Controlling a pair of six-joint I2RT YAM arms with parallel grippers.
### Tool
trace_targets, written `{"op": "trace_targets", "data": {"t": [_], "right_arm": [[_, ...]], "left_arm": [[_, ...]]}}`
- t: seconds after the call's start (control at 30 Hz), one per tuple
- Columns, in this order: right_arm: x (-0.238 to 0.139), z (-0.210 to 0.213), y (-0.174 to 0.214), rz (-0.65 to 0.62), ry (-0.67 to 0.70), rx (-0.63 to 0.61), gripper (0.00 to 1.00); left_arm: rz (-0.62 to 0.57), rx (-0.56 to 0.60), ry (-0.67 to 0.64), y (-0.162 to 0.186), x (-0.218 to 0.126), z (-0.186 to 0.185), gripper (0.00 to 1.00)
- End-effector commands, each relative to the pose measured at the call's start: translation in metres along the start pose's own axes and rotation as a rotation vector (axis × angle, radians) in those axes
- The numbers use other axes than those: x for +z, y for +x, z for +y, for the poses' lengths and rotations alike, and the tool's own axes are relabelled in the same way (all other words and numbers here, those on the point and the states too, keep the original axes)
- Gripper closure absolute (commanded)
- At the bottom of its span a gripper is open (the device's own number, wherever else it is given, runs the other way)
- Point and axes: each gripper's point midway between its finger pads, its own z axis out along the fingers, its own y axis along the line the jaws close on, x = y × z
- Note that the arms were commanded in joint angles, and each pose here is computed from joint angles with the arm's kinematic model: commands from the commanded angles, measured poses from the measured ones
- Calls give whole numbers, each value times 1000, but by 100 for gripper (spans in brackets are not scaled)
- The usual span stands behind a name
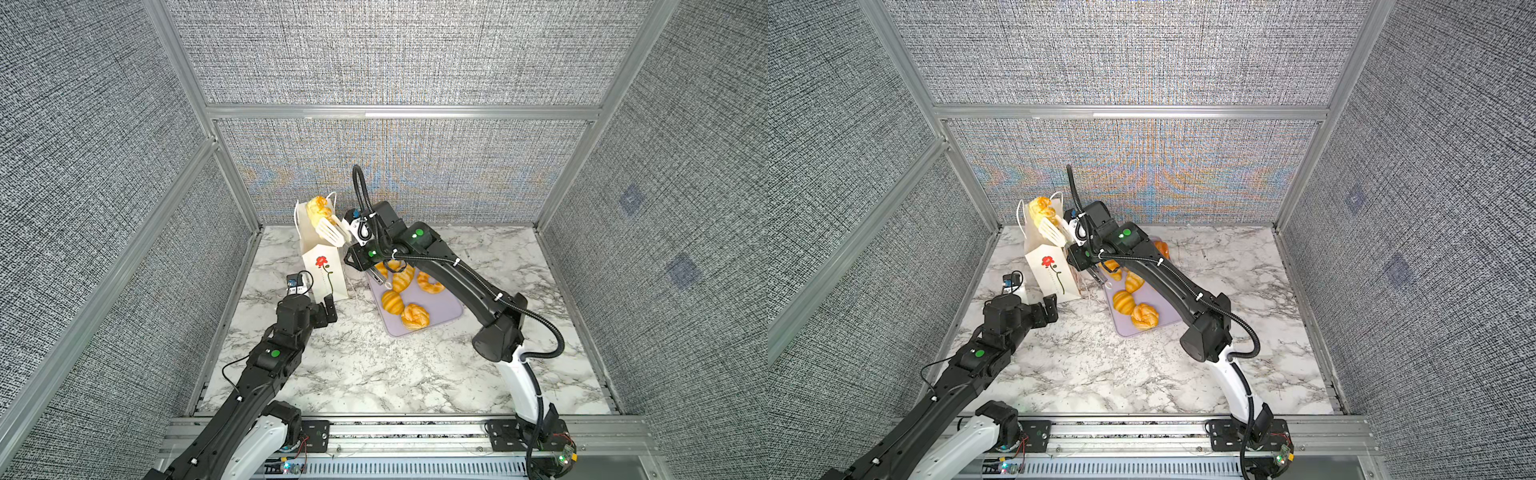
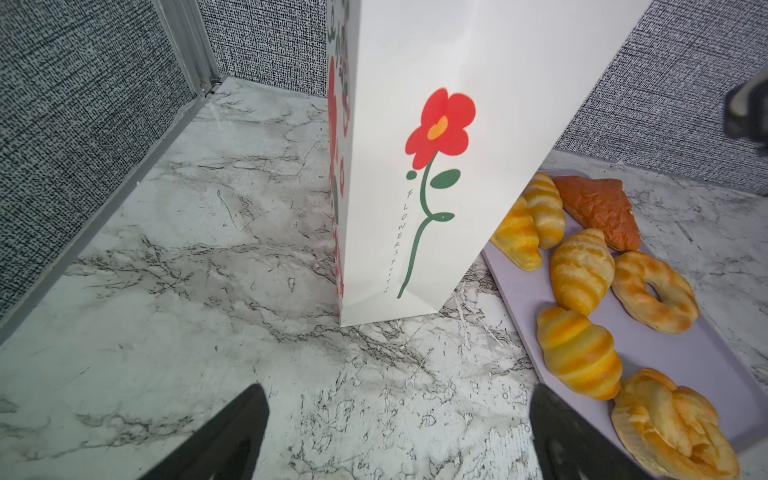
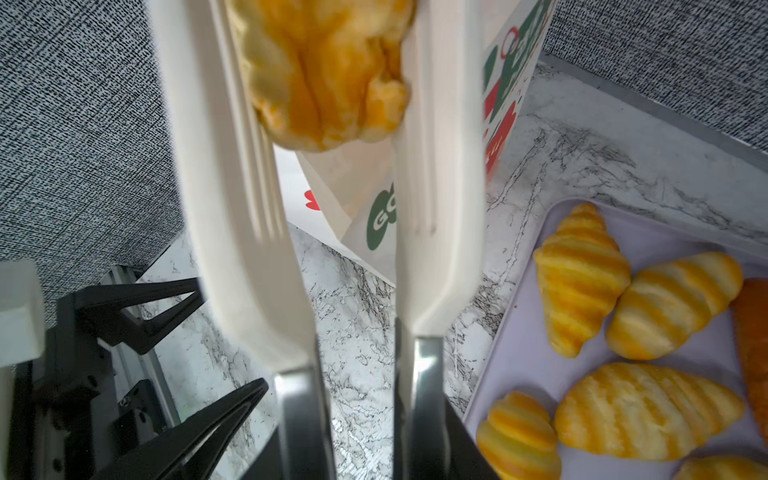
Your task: Place the fake bread into the paper bag
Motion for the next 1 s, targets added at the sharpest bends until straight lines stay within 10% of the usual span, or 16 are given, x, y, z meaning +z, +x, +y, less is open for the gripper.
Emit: {"op": "trace_targets", "data": {"t": [0.0,0.97], "right_arm": [[-5,-6,-2,-7,43,-13,61],[-19,-24,-4,6,105,-79,50]], "left_arm": [[1,-13,-11,0,-2,3,1],[-36,-83,69,-31,-11,-18,1]]}}
